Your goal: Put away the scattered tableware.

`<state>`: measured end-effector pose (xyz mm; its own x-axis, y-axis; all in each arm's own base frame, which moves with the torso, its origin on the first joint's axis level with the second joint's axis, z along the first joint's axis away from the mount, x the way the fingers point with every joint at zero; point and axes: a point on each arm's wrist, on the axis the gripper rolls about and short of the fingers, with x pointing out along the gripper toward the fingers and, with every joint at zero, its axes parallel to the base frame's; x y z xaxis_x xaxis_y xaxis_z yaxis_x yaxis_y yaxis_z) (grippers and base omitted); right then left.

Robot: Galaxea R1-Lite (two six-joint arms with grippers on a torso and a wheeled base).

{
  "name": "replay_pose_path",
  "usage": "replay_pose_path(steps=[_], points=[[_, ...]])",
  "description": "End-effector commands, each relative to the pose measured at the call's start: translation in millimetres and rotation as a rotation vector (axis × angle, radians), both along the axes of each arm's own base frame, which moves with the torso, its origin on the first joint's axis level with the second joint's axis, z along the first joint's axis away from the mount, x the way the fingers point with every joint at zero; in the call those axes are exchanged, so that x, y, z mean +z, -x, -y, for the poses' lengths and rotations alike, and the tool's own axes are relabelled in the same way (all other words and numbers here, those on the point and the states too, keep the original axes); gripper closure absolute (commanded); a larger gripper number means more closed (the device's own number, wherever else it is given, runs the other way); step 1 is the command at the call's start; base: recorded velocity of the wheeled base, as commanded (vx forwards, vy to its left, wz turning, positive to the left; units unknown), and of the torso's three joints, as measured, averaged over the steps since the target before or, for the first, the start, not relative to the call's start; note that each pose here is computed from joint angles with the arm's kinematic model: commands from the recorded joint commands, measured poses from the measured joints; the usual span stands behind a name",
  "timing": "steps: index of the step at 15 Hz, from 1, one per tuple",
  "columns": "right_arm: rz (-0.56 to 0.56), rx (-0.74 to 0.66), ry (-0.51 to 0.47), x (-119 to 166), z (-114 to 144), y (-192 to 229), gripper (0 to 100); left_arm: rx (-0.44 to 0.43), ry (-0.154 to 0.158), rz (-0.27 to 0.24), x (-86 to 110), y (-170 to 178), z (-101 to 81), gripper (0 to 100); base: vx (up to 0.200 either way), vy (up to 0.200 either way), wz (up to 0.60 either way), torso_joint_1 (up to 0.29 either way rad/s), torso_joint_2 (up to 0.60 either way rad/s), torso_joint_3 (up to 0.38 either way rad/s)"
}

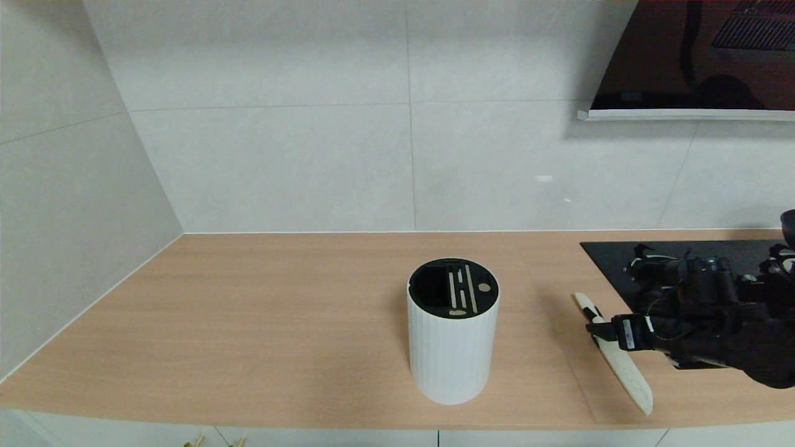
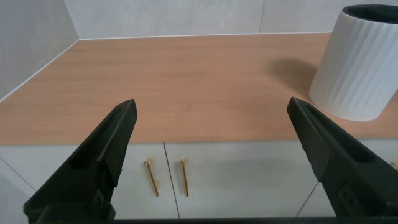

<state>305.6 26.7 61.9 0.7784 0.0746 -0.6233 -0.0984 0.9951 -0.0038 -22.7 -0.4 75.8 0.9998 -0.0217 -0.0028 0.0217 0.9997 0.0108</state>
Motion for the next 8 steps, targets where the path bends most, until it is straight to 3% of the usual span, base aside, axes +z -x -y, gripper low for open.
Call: replay_pose_path(steps=[1,4,8], points=[[-0.069,-0.007,0.011,-30,0,-8,0,0.0,0.0,0.0,0.0,0,0.0,0,0.0,0.0,0.0,0.0,0.0,0.0],[-0.068,-0.04,0.022,-62,6,-21,0,0.0,0.0,0.0,0.0,0,0.0,0,0.0,0.0,0.0,0.0,0.0,0.0],[-0.047,-0.072,0.024,-70,14,-28,0,0.0,0.0,0.0,0.0,0,0.0,0,0.0,0.0,0.0,0.0,0.0,0.0]])
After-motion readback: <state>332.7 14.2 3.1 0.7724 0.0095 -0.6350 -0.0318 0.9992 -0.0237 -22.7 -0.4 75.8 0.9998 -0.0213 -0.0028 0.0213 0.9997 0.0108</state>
